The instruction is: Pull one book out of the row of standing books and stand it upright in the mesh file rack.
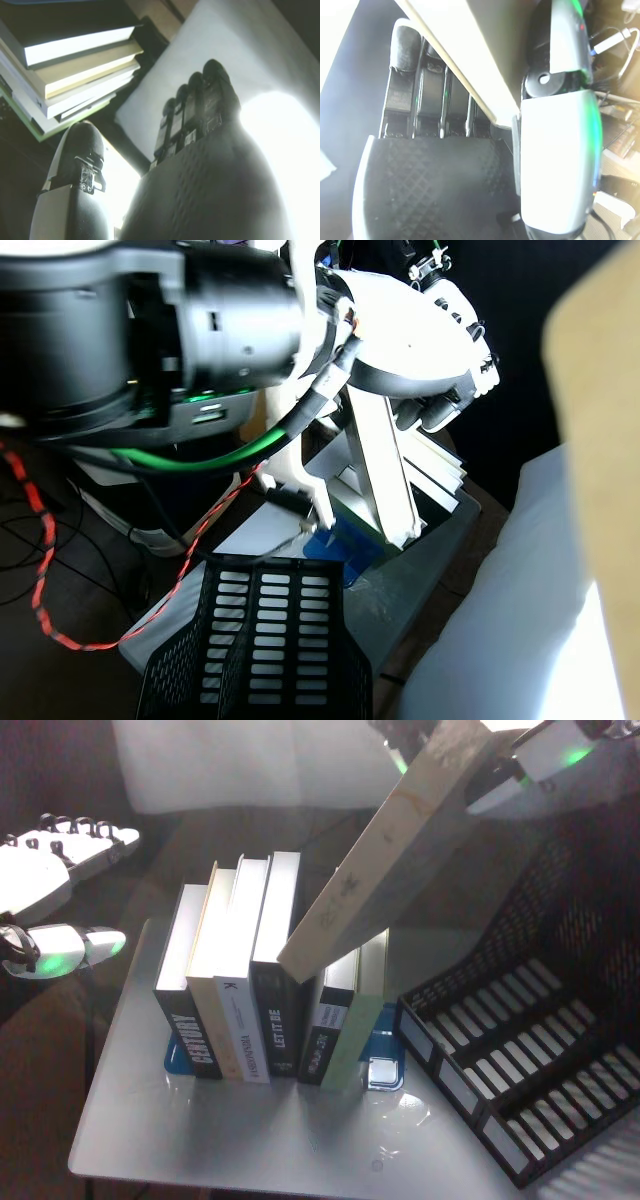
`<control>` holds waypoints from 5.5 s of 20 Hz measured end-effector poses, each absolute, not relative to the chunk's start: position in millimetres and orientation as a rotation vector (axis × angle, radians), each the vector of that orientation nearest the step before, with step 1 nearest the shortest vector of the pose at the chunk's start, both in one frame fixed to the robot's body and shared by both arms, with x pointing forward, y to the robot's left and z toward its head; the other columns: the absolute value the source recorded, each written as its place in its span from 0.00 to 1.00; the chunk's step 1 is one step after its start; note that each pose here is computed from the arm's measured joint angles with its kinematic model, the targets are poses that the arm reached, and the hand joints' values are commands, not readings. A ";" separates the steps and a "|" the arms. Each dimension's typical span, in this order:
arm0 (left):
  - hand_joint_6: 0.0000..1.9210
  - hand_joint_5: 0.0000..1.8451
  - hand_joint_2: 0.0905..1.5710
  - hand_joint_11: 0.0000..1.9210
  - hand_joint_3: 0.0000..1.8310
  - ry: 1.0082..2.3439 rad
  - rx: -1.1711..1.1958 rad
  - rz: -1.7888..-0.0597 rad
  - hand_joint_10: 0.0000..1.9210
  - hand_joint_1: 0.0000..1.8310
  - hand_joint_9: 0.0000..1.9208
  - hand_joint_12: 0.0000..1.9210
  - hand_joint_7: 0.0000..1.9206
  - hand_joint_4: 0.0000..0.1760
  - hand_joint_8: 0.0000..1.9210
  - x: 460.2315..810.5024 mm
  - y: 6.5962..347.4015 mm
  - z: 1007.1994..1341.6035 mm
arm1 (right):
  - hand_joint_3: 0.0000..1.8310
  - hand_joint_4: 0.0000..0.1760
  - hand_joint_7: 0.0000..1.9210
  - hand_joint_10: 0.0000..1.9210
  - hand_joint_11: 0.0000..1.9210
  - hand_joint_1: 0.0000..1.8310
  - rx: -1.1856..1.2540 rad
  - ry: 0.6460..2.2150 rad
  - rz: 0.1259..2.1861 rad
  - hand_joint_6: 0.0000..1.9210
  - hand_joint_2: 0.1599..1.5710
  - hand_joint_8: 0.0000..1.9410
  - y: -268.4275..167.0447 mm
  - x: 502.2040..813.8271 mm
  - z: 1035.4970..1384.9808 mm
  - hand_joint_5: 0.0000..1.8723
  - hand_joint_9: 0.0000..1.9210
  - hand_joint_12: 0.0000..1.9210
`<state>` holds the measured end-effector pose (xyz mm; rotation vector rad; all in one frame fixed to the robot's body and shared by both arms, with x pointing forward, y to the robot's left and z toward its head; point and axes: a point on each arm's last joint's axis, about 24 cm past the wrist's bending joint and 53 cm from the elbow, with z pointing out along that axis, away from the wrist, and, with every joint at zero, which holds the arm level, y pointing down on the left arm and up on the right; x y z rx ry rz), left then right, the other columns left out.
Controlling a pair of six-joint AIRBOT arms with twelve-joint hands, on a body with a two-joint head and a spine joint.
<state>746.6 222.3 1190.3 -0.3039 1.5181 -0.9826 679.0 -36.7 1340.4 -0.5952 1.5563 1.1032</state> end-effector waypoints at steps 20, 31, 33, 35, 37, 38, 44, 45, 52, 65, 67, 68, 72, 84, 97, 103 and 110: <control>0.00 0.00 0.87 0.00 0.00 1.517 -0.315 -1.001 0.00 0.36 0.00 0.00 0.00 0.00 0.00 739.0 220.5 1188.2 | 0.00 0.00 0.27 0.66 0.00 0.63 -0.546 1.628 0.865 0.62 0.73 0.53 -93.3 697.8 1320.6 0.46 0.08 1.00; 0.00 0.00 0.86 0.01 0.00 1.490 -0.352 -1.005 0.00 0.27 0.00 0.01 0.00 0.18 0.00 731.8 232.4 1189.3 | 0.00 0.00 0.34 0.95 0.19 0.70 -0.638 1.698 0.827 0.66 0.81 0.84 -57.3 707.1 1280.2 0.36 0.27 1.00; 0.00 0.00 0.85 0.00 0.00 1.484 -0.354 -1.014 0.00 0.24 0.00 0.00 0.00 0.27 0.00 730.5 230.5 1190.5 | 0.00 0.00 0.38 0.86 0.20 0.73 -0.676 1.693 0.799 0.73 0.78 0.70 -50.9 706.7 1277.2 0.36 0.33 0.94; 0.00 0.00 0.86 0.00 0.00 1.478 -0.342 -1.019 0.00 0.23 0.00 0.00 0.00 0.31 0.00 728.6 228.6 1191.6 | 0.00 0.00 0.39 0.85 0.22 0.73 -0.690 1.687 0.772 0.69 0.77 0.69 -49.5 710.6 1276.2 0.37 0.35 0.95; 0.00 0.00 0.86 0.00 0.00 1.475 -0.346 -1.019 0.00 0.22 0.00 0.00 0.00 0.30 0.00 728.4 229.9 1191.4 | 0.00 0.00 0.39 0.87 0.25 0.73 -0.703 1.684 0.745 0.66 0.78 0.73 -50.1 712.6 1274.7 0.36 0.34 0.97; 0.00 0.00 0.86 0.00 0.00 1.473 -0.348 -1.017 0.00 0.20 0.00 0.00 0.00 0.39 0.00 728.1 231.3 1191.4 | 0.00 0.00 0.41 0.83 0.27 0.73 -0.712 1.683 0.728 0.69 0.77 0.70 -49.1 713.7 1272.4 0.35 0.36 0.94; 0.00 0.00 0.85 0.00 0.00 1.472 -0.354 -1.011 0.00 0.20 0.00 0.00 0.00 0.48 0.00 726.8 235.3 1189.0 | 0.00 0.00 0.45 0.74 0.30 0.74 -0.791 1.712 0.574 0.66 0.73 0.59 -53.6 722.5 1250.0 0.42 0.40 0.84; 0.00 0.00 0.85 0.00 0.00 1.471 -0.354 -1.012 0.00 0.20 0.00 0.00 0.00 0.52 0.00 726.7 235.3 1189.2 | 0.00 0.00 0.46 0.75 0.31 0.74 -0.801 1.715 0.558 0.64 0.72 0.60 -54.5 723.2 1247.5 0.42 0.41 0.85; 0.00 0.00 0.85 0.00 0.00 1.473 -0.361 -1.009 0.00 0.21 0.00 0.00 0.00 0.52 0.00 726.5 237.1 1187.2 | 0.00 0.00 0.43 0.75 0.33 0.74 -0.814 1.742 0.448 0.66 0.73 0.60 -66.3 736.5 1234.3 0.39 0.42 0.84; 0.00 0.00 0.84 0.00 0.00 1.468 -0.366 -1.012 0.00 0.22 0.00 0.00 0.00 0.55 0.00 725.4 238.8 1185.9 | 0.01 0.00 0.42 0.86 0.56 0.68 -0.794 1.776 0.288 0.65 0.75 0.69 -93.8 769.3 1218.3 0.40 0.55 0.98; 0.00 0.00 0.84 0.00 0.00 1.466 -0.367 -1.013 0.00 0.23 0.00 0.00 0.00 0.46 0.00 725.2 238.9 1186.1 | 0.00 0.00 0.47 0.83 0.52 0.68 -0.793 1.792 0.268 0.50 0.73 0.73 -99.8 773.1 1210.7 0.44 0.54 1.00; 0.00 0.00 0.84 0.00 0.00 1.465 -0.368 -1.014 0.00 0.22 0.00 0.00 0.00 0.59 0.00 725.3 239.1 1186.2 | 0.00 0.00 0.39 0.97 0.48 0.65 -0.801 1.794 0.261 0.60 0.79 0.86 -98.8 773.6 1208.0 0.36 0.46 1.00; 0.00 0.00 0.84 0.00 0.00 1.458 -0.372 -1.025 0.00 0.22 0.00 0.00 0.00 0.55 0.00 725.5 237.5 1186.5 | 0.00 0.00 0.39 0.88 0.41 0.65 -0.817 1.806 0.272 0.63 0.80 0.86 -88.4 772.1 1198.6 0.35 0.41 1.00; 0.00 0.00 0.85 0.00 0.00 1.451 -0.375 -1.033 0.00 0.19 0.00 0.00 0.00 0.65 0.00 723.0 239.6 1182.9 | 0.00 0.00 0.41 0.91 0.48 0.66 -0.810 1.821 0.264 0.57 0.77 0.83 -89.3 776.0 1188.6 0.39 0.46 1.00; 0.00 0.00 0.85 0.00 0.00 1.433 -0.416 -1.043 0.00 0.20 0.00 0.00 0.00 0.59 0.00 718.6 248.5 1173.1 | 0.00 0.00 0.41 0.88 0.46 0.66 -0.749 1.861 0.245 0.55 0.76 0.82 -106.8 787.5 1175.6 0.41 0.46 1.00; 0.00 0.00 0.84 0.00 0.00 1.425 -0.415 -1.047 0.00 0.20 0.00 0.00 0.00 0.63 0.00 718.6 248.9 1174.5 | 0.00 0.00 0.38 1.00 0.52 0.65 -0.754 1.887 0.239 0.61 0.79 0.88 -106.3 787.7 1160.2 0.37 0.47 1.00; 0.00 0.00 0.84 0.00 0.00 1.421 -0.414 -1.049 0.00 0.21 0.00 0.00 0.00 0.62 0.00 718.5 249.0 1175.5 | 0.00 0.00 0.38 1.00 0.52 0.65 -0.748 1.881 0.238 0.61 0.79 0.88 -106.5 788.6 1161.2 0.37 0.47 1.00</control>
